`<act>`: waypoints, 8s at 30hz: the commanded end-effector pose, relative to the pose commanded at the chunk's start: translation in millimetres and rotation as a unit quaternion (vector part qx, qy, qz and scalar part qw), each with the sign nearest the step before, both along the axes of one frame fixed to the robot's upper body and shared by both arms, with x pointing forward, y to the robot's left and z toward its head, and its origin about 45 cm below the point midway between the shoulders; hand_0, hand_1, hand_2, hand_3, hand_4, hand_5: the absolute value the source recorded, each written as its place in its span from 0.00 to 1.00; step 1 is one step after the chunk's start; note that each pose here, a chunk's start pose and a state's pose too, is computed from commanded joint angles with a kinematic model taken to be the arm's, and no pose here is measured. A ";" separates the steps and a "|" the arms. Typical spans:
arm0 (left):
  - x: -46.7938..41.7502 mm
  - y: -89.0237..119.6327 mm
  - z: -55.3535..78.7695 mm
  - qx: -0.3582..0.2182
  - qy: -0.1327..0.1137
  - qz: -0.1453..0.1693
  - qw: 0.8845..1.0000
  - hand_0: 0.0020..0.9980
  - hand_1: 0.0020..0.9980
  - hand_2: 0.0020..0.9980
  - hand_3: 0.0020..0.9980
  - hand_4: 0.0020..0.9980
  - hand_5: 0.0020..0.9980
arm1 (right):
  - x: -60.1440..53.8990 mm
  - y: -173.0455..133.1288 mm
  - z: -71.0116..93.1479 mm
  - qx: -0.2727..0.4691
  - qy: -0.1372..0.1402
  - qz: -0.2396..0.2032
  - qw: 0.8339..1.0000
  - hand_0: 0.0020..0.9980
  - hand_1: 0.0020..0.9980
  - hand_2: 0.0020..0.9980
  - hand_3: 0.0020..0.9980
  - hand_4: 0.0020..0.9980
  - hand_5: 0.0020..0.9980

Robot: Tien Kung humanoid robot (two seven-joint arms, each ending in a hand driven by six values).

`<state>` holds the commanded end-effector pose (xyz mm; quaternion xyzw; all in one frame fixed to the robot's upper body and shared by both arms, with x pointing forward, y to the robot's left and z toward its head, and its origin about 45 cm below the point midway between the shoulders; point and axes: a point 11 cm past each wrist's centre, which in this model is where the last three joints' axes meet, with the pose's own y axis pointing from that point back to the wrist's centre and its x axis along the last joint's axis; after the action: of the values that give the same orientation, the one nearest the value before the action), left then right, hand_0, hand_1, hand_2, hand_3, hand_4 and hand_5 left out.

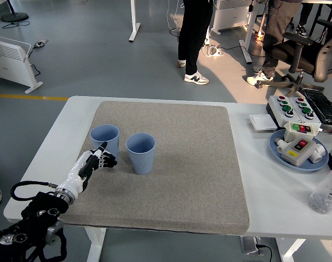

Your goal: Push cup pick cup insert cup

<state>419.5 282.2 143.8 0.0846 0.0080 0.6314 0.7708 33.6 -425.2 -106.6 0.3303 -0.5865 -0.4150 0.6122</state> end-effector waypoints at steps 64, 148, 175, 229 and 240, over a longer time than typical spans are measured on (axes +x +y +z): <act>18.1 10.0 76.5 0.028 -0.132 0.031 0.990 0.50 0.52 0.45 0.39 0.64 1.00 | -0.1 -0.6 0.3 -0.001 0.005 0.014 1.000 0.53 0.51 0.55 0.55 0.10 0.82; 86.4 -25.2 272.1 0.651 -0.096 -0.231 0.717 0.51 0.52 0.51 0.49 0.47 0.00 | -9.7 -4.1 1.3 -0.007 0.014 0.003 1.000 0.53 0.50 0.55 0.55 0.11 0.80; 104.6 10.3 238.7 0.642 -0.048 -0.209 0.736 0.51 0.53 0.52 0.50 0.46 0.00 | -1.0 -4.4 2.2 -0.008 0.006 0.006 1.000 0.53 0.50 0.55 0.55 0.11 0.80; 79.8 59.9 258.5 0.377 -0.191 0.014 0.906 0.78 0.82 0.85 0.83 0.73 0.71 | -4.5 -4.3 1.8 -0.010 0.007 0.000 1.000 0.53 0.50 0.55 0.55 0.11 0.80; 11.4 96.9 257.6 0.071 -0.210 0.088 0.971 0.71 0.72 0.73 0.68 0.64 0.76 | -5.3 -3.2 0.9 -0.009 0.000 -0.010 1.000 0.53 0.50 0.55 0.55 0.11 0.80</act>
<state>431.0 379.1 401.4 0.0042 -0.1916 0.6990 0.6889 28.3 -428.4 -105.6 0.3187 -0.5940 -0.4156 0.6107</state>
